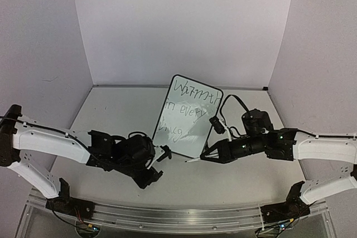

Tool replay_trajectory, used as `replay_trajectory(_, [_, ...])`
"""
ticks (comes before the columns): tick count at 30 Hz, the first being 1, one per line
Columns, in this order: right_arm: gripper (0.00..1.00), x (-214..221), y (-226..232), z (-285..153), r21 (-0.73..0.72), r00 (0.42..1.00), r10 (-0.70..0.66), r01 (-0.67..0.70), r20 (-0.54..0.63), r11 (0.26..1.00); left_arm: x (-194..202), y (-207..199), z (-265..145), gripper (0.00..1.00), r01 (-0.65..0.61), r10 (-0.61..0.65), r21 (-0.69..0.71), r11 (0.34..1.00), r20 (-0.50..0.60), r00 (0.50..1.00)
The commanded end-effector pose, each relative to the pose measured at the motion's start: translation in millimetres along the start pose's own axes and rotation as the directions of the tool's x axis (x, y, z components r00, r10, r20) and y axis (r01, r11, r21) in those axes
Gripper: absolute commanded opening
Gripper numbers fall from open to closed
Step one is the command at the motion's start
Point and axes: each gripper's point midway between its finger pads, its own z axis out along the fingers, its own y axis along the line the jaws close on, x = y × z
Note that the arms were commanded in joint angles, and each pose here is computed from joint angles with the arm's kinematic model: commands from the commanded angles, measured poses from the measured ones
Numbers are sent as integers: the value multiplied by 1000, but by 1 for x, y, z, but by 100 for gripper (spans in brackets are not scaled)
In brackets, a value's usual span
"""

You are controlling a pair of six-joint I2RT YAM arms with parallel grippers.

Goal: Write a sentence on the whiteboard
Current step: Insert the whiteboard marker without the cap into the pen cap.

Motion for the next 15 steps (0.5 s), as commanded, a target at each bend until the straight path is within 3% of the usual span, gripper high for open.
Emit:
replay_trajectory(1, [0,-1,42,0,-196,996,-10,-7,-88,981,-31,-31,-36,0,-258,245,115,959,113,963])
replay_trajectory(8, [0,-4,55,0,-250,993,-8,-22,-120,968,-43,-32,-58,0,-421,400,74,904,200,894])
replay_trajectory(15, [0,-5,54,13,-275,988,14,-57,-156,960,-42,-36,-62,0,-444,419,97,891,200,886])
